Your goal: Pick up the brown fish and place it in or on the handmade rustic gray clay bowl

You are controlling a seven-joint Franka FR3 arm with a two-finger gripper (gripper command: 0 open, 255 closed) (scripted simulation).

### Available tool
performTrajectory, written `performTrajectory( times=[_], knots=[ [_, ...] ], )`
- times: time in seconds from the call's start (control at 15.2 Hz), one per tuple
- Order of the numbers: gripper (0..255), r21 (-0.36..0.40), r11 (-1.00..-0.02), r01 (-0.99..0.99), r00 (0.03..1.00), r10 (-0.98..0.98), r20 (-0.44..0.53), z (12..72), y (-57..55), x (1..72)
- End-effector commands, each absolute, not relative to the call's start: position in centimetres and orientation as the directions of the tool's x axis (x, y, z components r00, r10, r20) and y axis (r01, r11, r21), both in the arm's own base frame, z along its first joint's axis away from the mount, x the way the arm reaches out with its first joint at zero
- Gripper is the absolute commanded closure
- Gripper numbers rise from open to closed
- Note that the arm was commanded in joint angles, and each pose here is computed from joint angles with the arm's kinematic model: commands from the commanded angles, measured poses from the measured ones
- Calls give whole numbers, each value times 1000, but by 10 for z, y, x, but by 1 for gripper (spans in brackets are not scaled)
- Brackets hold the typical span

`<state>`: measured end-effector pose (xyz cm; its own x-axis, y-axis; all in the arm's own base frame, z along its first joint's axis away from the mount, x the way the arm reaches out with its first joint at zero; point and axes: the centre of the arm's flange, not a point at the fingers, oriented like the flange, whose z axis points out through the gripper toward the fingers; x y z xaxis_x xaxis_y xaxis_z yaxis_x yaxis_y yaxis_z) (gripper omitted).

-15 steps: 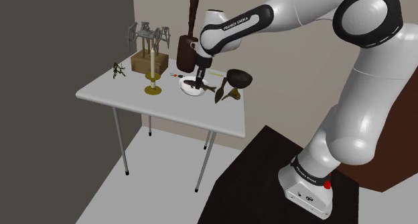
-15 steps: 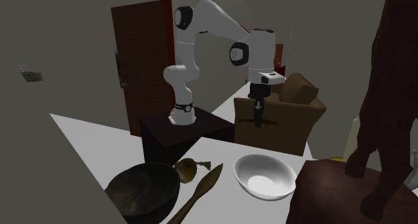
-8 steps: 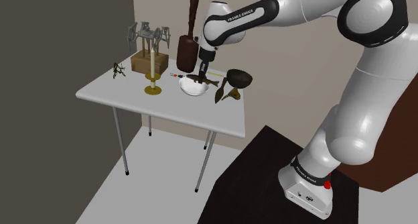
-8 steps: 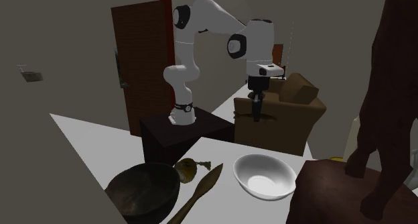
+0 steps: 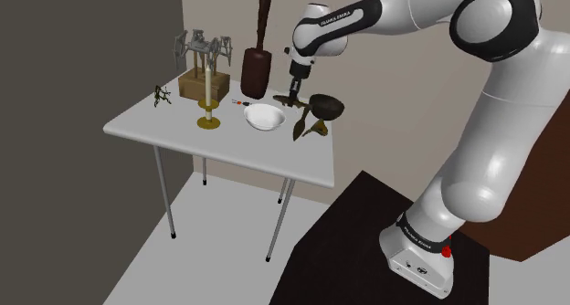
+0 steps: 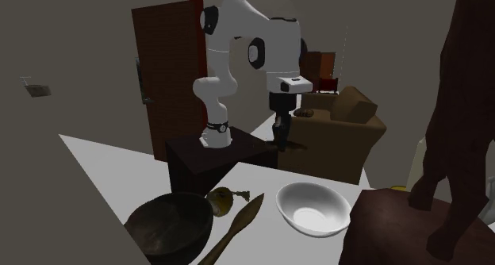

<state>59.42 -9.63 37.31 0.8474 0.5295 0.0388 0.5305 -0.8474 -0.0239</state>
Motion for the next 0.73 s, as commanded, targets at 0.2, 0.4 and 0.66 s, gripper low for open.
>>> performTrajectory(
  times=[0.2,0.4,0.66],
  knots=[
    [255,-24,-846,532,847,531,39,371,-163,594],
    [255,-24,-846,532,847,531,39,371,-203,594],
    [255,-24,-846,532,847,531,39,370,-256,594]
  ],
)
